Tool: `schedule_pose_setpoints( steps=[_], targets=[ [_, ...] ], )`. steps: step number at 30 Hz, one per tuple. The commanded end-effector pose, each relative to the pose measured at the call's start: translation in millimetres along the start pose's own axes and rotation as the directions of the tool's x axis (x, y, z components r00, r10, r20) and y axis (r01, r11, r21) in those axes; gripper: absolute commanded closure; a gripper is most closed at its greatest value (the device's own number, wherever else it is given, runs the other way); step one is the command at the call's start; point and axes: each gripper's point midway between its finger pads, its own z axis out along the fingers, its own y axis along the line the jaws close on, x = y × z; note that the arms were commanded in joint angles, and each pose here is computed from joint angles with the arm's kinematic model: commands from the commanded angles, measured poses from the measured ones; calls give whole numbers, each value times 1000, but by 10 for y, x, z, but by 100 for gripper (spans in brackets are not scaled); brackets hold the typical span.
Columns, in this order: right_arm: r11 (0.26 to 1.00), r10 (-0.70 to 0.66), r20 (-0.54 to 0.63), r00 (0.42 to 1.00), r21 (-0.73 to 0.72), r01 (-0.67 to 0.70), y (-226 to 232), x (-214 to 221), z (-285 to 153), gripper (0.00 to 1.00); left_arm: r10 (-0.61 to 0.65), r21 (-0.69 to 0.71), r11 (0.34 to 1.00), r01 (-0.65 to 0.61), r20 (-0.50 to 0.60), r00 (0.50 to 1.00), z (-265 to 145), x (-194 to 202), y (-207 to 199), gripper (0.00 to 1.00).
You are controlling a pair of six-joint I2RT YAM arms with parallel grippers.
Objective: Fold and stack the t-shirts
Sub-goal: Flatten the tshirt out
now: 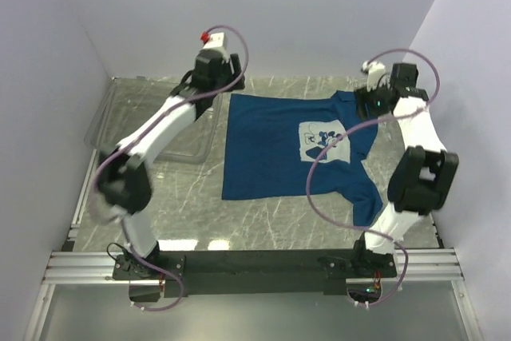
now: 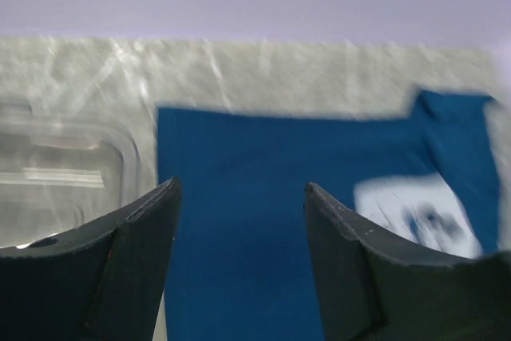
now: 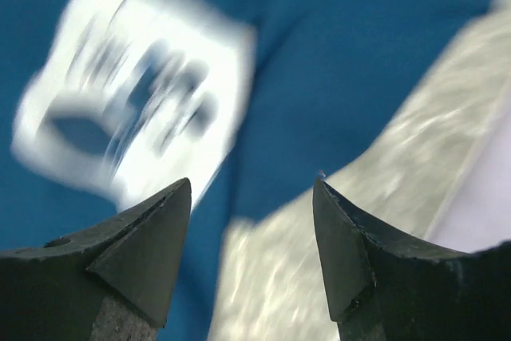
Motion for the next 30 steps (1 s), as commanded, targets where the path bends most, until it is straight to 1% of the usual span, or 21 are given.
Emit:
schedule_pose_setpoints(
  steps=[1,2,3,4,5,6,7,8,9,10,11,12,16,18,21,24,25,30],
  targets=[
    [950,-193,-68,979,-263,169,600,586,-433,31,-8,157,988,5,20,1000,-733,54,-300,31],
    [937,-190,-121,974,-319,143,762,910,-466,31,-1,140,990,10,-62,998,-835,484,-166,30],
    [928,-199,-138,970,-345,141,880,1043,-633,31,-37,169,985,42,-38,999,-1125,417,-203,29],
    [932,-198,-170,965,-337,132,887,1202,-689,31,-31,155,987,52,-131,991,-1239,852,-97,29],
    [930,-182,-220,958,-356,95,993,1467,-724,31,-46,152,986,70,-156,987,-1356,987,-71,28],
    [933,-177,-240,954,-350,85,1027,1571,-773,31,-95,164,979,119,-149,984,-1567,983,-84,28],
    [945,-175,-254,951,-313,91,1007,1636,-851,31,-115,161,976,144,-180,977,-1664,1134,-59,28],
    [945,-162,-287,944,-320,65,1070,1807,-878,31,-127,129,978,163,-249,960,-1738,1481,71,28],
    [948,-161,-294,942,-313,64,1097,1855,-934,31,-189,126,966,225,-252,949,-1861,1511,80,28],
    [948,-157,-304,940,-313,57,1119,1918,-957,31,-207,121,962,246,-270,940,-1912,1620,110,28],
    [946,-158,-328,931,-322,47,1178,2040,-972,31,-242,89,956,280,-297,923,-1938,1840,202,29],
    [947,-163,-327,931,-315,55,1191,2070,-990,31,-260,94,950,298,-293,920,-1986,1873,212,29],
    [947,-158,-374,914,-320,33,1268,2285,-1001,31,-304,55,937,345,-359,882,-1968,2232,293,32],
    [948,-157,-394,906,-316,27,1289,2382,-986,31,-321,23,933,360,-405,856,-1897,2404,300,36],
    [951,-150,-403,903,-309,20,1308,2443,-973,31,-324,-40,938,344,-457,829,-1813,2640,354,39],
    [954,-138,-416,899,-300,7,1313,2481,-968,32,-324,-60,939,338,-478,817,-1774,2759,357,41],
    [955,-135,-424,895,-295,4,1311,2502,-967,32,-324,-59,939,339,-485,812,-1774,2788,349,43],
    [960,-131,-450,883,-280,0,1266,2560,-921,32,-305,-86,948,307,-522,797,-1786,2960,362,44]
  ],
)
